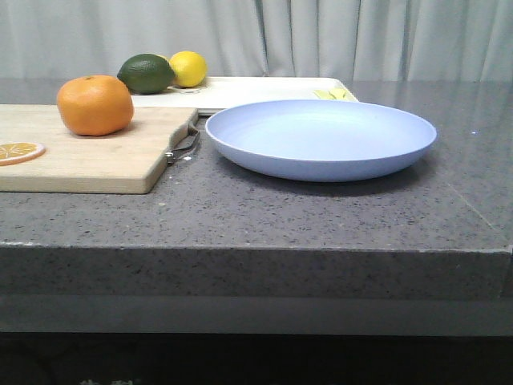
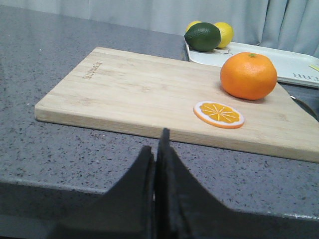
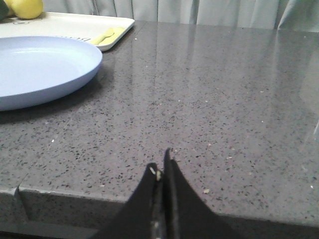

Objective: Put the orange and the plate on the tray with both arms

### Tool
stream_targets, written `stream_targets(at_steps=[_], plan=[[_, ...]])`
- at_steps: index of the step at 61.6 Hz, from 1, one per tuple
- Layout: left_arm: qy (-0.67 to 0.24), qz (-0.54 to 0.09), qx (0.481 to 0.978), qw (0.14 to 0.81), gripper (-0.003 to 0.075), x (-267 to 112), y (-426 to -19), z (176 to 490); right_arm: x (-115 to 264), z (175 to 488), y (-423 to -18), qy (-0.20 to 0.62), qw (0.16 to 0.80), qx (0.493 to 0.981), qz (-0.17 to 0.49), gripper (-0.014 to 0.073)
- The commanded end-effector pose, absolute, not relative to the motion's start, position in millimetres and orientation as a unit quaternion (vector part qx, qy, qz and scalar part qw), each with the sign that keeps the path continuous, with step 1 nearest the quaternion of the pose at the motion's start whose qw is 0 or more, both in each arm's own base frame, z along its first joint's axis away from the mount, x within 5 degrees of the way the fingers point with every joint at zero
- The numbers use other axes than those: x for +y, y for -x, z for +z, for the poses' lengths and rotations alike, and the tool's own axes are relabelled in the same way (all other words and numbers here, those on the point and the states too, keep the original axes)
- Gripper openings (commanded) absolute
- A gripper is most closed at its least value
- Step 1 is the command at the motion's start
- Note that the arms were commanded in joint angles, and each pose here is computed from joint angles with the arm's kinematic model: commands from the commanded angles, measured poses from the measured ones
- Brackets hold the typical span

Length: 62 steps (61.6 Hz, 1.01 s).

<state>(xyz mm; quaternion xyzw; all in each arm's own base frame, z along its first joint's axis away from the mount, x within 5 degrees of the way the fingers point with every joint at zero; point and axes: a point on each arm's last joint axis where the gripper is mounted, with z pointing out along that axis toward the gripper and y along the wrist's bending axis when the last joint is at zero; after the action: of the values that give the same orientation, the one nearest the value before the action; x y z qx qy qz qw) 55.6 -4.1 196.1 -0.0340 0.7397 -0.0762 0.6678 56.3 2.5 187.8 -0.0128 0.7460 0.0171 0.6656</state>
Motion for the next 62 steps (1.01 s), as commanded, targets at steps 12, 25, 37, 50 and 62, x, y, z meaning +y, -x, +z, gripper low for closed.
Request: stream_targets(at_steps=[12, 25, 37, 50, 62], plan=[[0.04, -0.083, 0.704, 0.704, -0.0017, -3.5, -54.6, 203.6, 2.1, 197.3, -54.9, 0.012, 0.703, 0.711, 0.014, -0.0062], [0.04, -0.083, 0.704, 0.704, -0.0017, -3.5, -54.6, 203.6, 2.1, 197.3, -54.9, 0.012, 0.703, 0.711, 0.014, -0.0062], [0.04, -0.083, 0.704, 0.704, -0.0017, -3.5, -54.6, 203.6, 2.1, 197.3, -54.9, 0.012, 0.703, 0.711, 0.014, -0.0062], [0.04, -0.083, 0.704, 0.704, -0.0017, -3.5, -54.6, 203.6, 2.1, 197.3, -54.9, 0.012, 0.703, 0.711, 0.014, -0.0062], [0.04, -0.084, 0.684, 0.724, -0.0017, -3.2, -54.4, 208.7, 2.1, 199.8, -54.9, 0.011, 0.712, 0.702, 0.015, -0.0062]])
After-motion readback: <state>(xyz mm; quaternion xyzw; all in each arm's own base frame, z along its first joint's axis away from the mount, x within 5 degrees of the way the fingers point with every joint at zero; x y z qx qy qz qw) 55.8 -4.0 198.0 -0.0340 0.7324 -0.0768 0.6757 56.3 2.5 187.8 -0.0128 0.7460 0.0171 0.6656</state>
